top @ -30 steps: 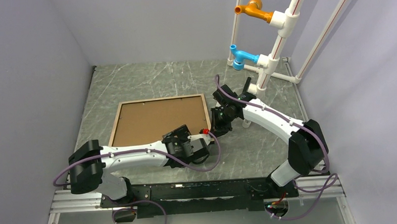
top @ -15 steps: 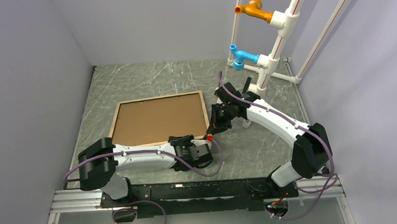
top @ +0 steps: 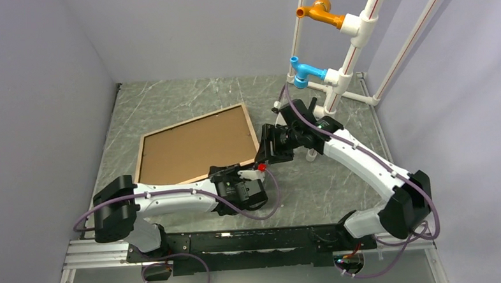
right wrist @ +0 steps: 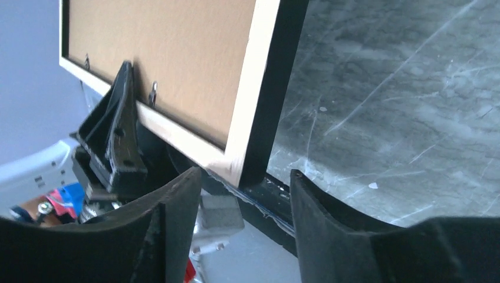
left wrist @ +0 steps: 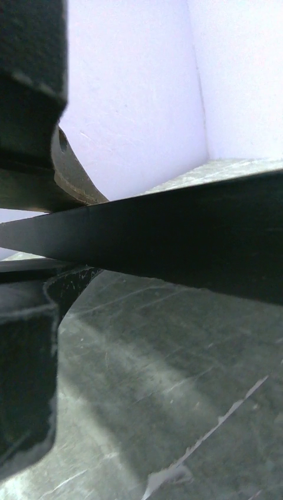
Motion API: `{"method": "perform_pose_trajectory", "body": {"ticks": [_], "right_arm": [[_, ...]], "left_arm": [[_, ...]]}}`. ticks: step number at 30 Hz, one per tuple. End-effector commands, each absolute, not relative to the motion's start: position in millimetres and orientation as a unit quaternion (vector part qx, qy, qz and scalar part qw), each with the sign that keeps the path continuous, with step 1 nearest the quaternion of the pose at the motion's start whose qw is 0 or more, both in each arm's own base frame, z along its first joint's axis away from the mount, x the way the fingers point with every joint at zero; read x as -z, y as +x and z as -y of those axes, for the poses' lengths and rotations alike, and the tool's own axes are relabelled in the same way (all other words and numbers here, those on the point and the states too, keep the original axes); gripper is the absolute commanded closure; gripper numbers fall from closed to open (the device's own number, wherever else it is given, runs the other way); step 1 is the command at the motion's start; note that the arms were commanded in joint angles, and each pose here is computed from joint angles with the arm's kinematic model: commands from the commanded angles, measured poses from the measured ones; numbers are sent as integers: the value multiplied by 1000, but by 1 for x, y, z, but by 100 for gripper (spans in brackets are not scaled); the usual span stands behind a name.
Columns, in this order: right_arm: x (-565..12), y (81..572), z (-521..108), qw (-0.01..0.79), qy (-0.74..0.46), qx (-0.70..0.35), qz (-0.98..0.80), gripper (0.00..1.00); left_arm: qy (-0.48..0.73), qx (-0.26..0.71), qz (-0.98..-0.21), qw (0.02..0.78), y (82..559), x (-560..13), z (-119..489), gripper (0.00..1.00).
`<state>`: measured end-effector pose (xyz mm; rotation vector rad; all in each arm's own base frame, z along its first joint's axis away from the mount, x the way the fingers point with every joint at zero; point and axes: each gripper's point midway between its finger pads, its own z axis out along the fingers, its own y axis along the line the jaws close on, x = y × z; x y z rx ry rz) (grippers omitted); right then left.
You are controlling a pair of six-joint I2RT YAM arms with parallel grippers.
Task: Put the photo into the frame
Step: Turn over the photo frame at the center of the board.
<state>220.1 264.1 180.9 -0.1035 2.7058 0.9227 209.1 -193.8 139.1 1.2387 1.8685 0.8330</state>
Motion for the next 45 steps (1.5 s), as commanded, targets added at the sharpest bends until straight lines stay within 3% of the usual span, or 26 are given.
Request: {"method": "perform_pose_trajectory", "body": {"ticks": [1,8,16,23,30,36,45], "right_arm": [[-238,219,-267,217,-72,-372,-900,35],[-278,215,-262,303,-93,-414,-853,9],[-314,211,-257,377,-120,-444,-804,1],[-360,200,-247,490,-193,-458,-716,0],[-387,175,-240,578,-292,-456,-610,3],[-398,163,-247,611,-377,-444,-536,7],[-400,151,-268,619,-503,-427,-426,0]], "left_arm": [[383,-339,-727,458,220,-200,187,100],[355,-335,-721,492,214,-233,172,100],[338,-321,-716,520,205,-265,158,100],[339,-290,-712,542,197,-289,152,100],[387,-180,-717,551,187,-303,167,100],[429,-46,-699,571,171,-320,186,100],[459,35,-687,562,153,-331,198,100]]}}
